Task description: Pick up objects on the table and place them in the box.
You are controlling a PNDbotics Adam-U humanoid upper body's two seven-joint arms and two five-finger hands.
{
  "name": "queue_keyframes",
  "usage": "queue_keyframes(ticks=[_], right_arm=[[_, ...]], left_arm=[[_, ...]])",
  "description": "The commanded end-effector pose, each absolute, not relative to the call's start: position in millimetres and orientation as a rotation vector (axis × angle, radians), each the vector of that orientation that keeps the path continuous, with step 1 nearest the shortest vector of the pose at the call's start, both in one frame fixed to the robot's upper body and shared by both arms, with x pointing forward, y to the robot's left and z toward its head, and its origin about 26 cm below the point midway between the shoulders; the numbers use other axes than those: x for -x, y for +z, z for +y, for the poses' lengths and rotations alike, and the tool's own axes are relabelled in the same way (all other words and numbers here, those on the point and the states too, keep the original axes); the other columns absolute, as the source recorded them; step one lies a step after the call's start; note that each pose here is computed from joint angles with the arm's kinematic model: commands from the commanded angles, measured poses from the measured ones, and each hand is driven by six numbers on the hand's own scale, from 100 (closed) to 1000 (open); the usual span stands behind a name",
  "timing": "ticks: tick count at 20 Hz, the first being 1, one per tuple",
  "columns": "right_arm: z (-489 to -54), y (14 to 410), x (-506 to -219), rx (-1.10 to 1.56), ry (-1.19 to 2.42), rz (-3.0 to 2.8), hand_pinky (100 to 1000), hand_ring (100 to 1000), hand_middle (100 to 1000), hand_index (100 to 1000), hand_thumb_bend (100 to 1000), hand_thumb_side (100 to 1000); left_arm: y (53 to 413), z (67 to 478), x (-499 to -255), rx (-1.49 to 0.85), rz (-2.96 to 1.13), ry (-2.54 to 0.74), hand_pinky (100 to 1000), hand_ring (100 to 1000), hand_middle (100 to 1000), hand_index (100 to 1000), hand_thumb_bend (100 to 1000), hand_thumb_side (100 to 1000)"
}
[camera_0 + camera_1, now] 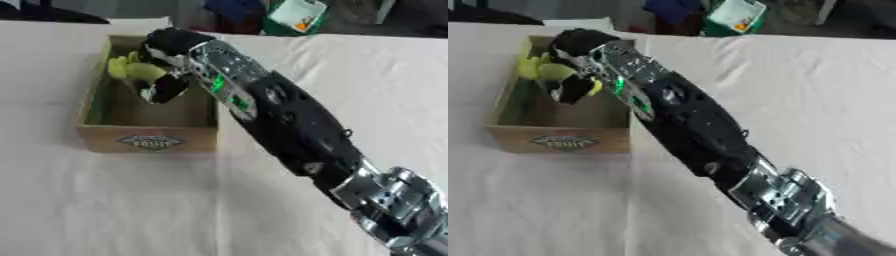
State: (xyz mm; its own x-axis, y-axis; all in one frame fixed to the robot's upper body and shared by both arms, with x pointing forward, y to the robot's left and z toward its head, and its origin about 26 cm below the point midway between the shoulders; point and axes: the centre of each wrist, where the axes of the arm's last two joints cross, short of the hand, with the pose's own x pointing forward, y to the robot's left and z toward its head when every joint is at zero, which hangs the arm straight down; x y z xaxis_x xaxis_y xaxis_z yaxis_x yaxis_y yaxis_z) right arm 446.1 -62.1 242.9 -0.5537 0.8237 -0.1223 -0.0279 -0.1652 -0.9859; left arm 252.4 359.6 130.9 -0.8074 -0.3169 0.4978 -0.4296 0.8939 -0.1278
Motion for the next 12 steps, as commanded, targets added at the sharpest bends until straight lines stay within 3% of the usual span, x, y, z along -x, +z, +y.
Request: queue_keyframes(ticks=[1,3,6,9,12], right_arm=[[-60.8,242.0,-453.9,0.968,1.808,-1.457,777,700,514,603,100,488],[-58.3,237.8,-456.5,0.966,1.852,-1.423,781,711,526,617,100,501],[-56.6,234.0,-459.2,0.966,1.906,-1.361,789,748,617,747,100,542],[-55.8,235.2,-460.0,0.962,1.946,-1.322,792,762,667,819,100,566],[-56.1,240.6,-459.6,0.963,1.941,-1.319,811,790,735,902,116,646]], left_arm=[[142.4,361.6,-251.3,-0.541,-2.623,0.285,514,586,563,769,100,624],[142.6,361.2,-251.5,-0.538,-2.623,0.283,514,586,563,769,100,624],[142.4,361.1,-251.5,-0.537,-2.621,0.282,514,586,562,769,100,625],[141.9,361.1,-251.3,-0.538,-2.617,0.285,514,585,561,768,100,625],[141.8,361.0,-251.3,-0.539,-2.614,0.286,514,585,561,768,100,625]])
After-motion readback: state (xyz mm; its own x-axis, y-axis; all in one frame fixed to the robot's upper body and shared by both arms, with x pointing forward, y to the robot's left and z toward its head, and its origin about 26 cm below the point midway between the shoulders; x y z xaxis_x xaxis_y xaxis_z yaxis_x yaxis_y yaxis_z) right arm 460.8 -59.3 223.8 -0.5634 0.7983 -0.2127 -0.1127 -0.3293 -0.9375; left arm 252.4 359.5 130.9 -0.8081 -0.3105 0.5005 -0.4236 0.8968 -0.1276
